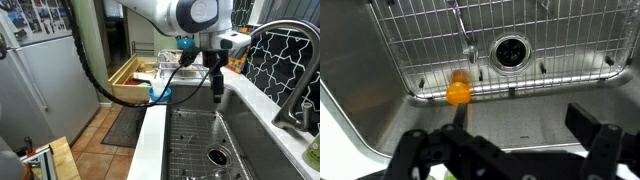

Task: Put the dish washing sponge in the soap bowl, draw some water in the bowl from the opened tap, place the bowl back at the edge of the sink then close the tap

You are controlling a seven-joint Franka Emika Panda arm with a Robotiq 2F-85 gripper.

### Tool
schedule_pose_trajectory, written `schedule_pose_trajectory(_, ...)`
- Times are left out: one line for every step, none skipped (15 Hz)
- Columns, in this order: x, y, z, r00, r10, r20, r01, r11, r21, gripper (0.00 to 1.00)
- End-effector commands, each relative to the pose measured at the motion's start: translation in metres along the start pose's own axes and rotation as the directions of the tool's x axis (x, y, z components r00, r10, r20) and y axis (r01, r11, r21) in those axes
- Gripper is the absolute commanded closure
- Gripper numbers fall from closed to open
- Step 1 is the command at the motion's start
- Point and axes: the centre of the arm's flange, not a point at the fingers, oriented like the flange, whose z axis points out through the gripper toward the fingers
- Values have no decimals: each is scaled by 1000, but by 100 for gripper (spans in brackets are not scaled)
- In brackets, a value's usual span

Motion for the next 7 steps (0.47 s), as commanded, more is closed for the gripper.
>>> schedule_pose_trajectory(-29, 11, -15, 999, -43, -14, 43, 999, 5, 0)
schedule_pose_trajectory(-32, 10, -19, 999, -53, -15, 53, 999, 12, 0)
schedule_pose_trajectory(-36, 9, -23, 998, -59, -18, 59, 998, 17, 0)
schedule_pose_trajectory(-39, 8, -25, 998, -66, -20, 66, 998, 23, 0)
schedule_pose_trajectory(-41, 7, -27, 997, -74, -26, 75, 997, 29, 0)
schedule_pose_trajectory(-25, -1, -25, 999, -46, -12, 47, 999, 26, 0)
schedule_pose_trajectory(-28, -2, -28, 999, -52, -13, 52, 998, 29, 0)
